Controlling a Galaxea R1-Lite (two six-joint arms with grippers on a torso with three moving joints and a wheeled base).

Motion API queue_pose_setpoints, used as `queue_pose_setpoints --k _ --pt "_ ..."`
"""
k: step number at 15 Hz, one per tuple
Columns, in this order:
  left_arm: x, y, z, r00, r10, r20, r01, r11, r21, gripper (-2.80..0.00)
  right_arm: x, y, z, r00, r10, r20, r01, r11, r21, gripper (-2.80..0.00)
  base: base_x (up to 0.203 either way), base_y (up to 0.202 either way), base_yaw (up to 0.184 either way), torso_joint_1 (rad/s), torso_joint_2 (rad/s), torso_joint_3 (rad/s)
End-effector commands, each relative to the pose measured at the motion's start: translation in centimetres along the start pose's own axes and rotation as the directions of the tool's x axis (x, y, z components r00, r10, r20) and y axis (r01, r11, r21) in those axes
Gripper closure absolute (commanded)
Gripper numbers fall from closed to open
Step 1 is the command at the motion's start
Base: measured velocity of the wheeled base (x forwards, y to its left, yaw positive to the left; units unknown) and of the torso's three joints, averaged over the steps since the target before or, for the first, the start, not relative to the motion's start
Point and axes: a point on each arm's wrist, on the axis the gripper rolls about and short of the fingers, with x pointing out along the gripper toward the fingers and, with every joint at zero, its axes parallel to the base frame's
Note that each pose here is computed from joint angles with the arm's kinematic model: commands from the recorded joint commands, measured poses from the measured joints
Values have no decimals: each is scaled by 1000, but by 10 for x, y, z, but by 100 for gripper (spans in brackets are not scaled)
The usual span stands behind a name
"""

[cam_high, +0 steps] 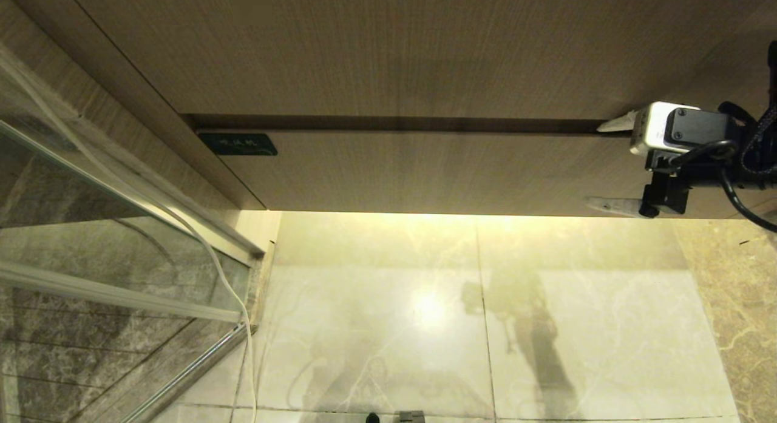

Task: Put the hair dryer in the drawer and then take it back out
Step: Pull open the drawer

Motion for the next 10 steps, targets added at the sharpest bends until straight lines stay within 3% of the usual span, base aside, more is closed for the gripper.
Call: queue_pose_setpoints --k 1,6,10 --pt "0 0 0 1000 0 -1 0 1000 0 0 -5 6 0 1000 10 -1 -10 1000 -4 -280 0 0 0 0 0 0" --pt "0 0 0 1000 0 -1 0 1000 0 0 -2 10 -2 996 -89 27 90 995 -43 -280 0 0 0 0 0 0" --pt "0 0 0 1000 0 -1 0 1000 0 0 -3 17 -4 995 -98 26 99 994 -47 -280 0 0 0 0 0 0"
